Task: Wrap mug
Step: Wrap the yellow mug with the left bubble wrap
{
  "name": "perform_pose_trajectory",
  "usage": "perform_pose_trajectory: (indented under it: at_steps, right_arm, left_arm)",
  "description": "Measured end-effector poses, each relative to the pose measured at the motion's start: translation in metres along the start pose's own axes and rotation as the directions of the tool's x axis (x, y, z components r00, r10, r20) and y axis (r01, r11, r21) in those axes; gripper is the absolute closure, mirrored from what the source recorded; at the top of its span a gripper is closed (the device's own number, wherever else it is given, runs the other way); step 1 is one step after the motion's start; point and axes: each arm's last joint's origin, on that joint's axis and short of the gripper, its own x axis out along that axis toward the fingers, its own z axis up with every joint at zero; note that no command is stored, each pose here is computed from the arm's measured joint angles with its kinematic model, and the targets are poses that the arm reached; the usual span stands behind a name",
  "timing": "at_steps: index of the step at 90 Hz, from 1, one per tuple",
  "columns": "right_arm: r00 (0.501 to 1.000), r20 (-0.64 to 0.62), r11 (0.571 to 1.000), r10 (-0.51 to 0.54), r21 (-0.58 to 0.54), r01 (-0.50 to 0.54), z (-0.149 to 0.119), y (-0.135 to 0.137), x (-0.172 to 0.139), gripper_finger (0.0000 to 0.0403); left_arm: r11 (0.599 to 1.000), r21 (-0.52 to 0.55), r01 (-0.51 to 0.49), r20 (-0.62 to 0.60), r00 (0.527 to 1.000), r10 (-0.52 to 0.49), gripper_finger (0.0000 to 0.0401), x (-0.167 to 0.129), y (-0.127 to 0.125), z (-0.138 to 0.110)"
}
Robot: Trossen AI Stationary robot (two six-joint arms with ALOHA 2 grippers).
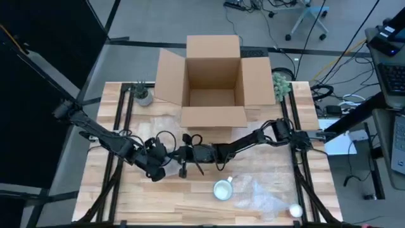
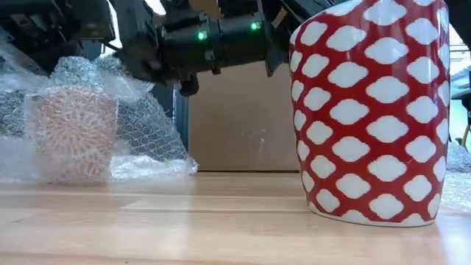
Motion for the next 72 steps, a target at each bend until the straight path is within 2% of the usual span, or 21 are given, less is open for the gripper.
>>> perform_pose_trajectory:
  at_steps: [13,21,52,72]
  right_arm:
    - [0.999,-0.033,1.000,-0.009,0.027,0.010,-0.023,-0.002,0.007,0.0403]
    - [0.999,-0.042,0.999,-0.013,0.041,0.014,-0.028,-0.003,0.008,0.0403]
    - [0.998,-0.062,1.000,-0.009,0.005,0.010,-0.030,-0.003,0.008,0.0403]
    - [0.998,-0.059,1.000,0.003,0.006,-0.003,-0.030,-0.002,0.008,0.0403]
  left_arm:
    - [1.000,-0.018,0.000,0.013,1.000,0.000,0.0399,0.002,0.002,0.004]
    - [1.000,-0.024,-0.006,0.011,1.000,0.006,0.0399,0.003,0.004,0.004]
    - [0.999,-0.035,0.013,0.002,1.000,-0.012,0.0399,0.002,0.003,0.005]
    - [0.999,-0.011,0.042,-0.017,0.999,-0.042,0.0399,-0.011,-0.002,0.012]
